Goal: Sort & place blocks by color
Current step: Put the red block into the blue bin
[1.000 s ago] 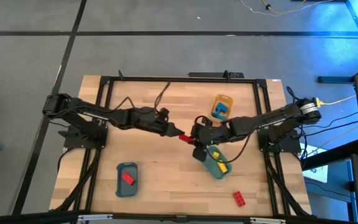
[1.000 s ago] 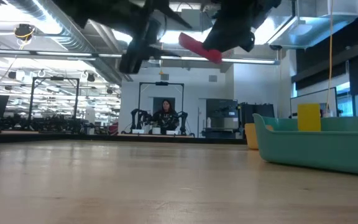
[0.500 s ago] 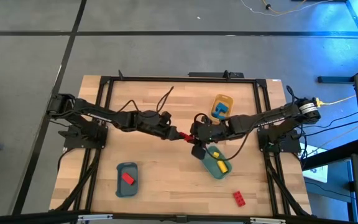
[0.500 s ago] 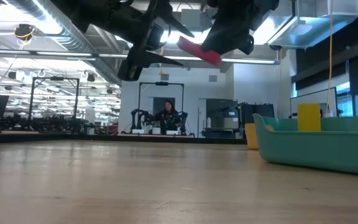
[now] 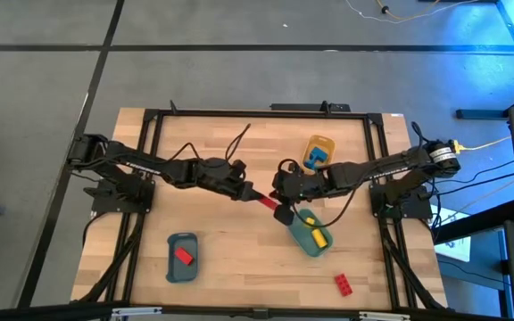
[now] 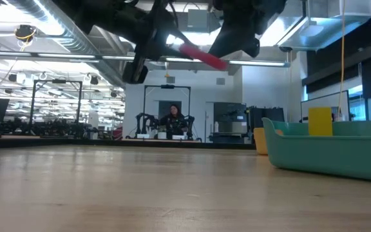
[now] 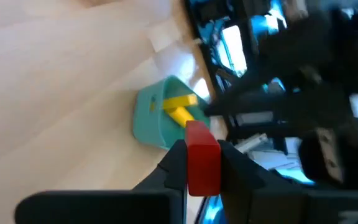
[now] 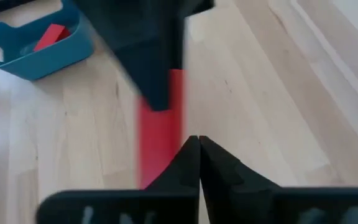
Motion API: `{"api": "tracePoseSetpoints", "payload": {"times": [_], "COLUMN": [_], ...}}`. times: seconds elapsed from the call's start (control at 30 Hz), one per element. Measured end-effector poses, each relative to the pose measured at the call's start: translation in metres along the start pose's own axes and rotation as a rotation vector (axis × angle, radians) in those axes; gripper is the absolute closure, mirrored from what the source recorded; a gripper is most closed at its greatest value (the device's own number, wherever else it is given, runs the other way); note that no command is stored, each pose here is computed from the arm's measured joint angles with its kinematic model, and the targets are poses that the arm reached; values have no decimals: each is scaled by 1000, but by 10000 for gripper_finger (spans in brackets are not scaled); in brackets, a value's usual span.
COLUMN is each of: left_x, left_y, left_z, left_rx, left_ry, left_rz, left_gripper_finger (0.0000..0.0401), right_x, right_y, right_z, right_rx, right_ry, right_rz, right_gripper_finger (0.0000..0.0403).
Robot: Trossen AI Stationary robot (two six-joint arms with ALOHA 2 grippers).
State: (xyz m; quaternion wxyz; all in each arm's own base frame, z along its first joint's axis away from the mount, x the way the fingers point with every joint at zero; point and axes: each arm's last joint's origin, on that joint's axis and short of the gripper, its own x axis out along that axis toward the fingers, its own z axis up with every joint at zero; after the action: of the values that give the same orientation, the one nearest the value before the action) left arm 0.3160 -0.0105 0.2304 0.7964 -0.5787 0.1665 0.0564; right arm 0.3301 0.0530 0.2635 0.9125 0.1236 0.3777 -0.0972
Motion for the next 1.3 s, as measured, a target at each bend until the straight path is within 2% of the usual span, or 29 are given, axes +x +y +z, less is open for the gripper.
{"api": "tracePoseSetpoints", "payload": {"times": [0.1,0.23,0.4,0.53,0.63,0.73,0.93,1.13,1.3], "left_x": [0,0,-4,-11,-23,-40,-77,-109,-127], "left_y": [-1,0,1,2,-1,0,-13,-29,-42], "left_z": [0,2,11,21,30,35,42,34,13], "left_rx": [7,23,43,77,122,164,300,420,574], "left_ry": [3,19,4,9,-12,-28,-137,-228,-227], "left_rz": [-9,-12,-6,-4,17,88,137,150,126], "left_gripper_finger": [355,355,355,355,355,355,355,355,355], "right_x": [0,-1,-10,-24,-34,-43,-50,-58,-60], "right_y": [-1,0,0,-4,-9,-14,-19,-21,-23], "right_z": [0,1,5,11,12,10,3,0,-3], "right_rx": [5,9,6,7,-1,-11,-6,-13,-23], "right_ry": [2,5,30,43,66,87,147,181,199], "right_rz": [-2,42,34,16,-57,-132,-172,-178,-211], "right_gripper_finger": [403,386,358,316,273,226,157,138,141]}}
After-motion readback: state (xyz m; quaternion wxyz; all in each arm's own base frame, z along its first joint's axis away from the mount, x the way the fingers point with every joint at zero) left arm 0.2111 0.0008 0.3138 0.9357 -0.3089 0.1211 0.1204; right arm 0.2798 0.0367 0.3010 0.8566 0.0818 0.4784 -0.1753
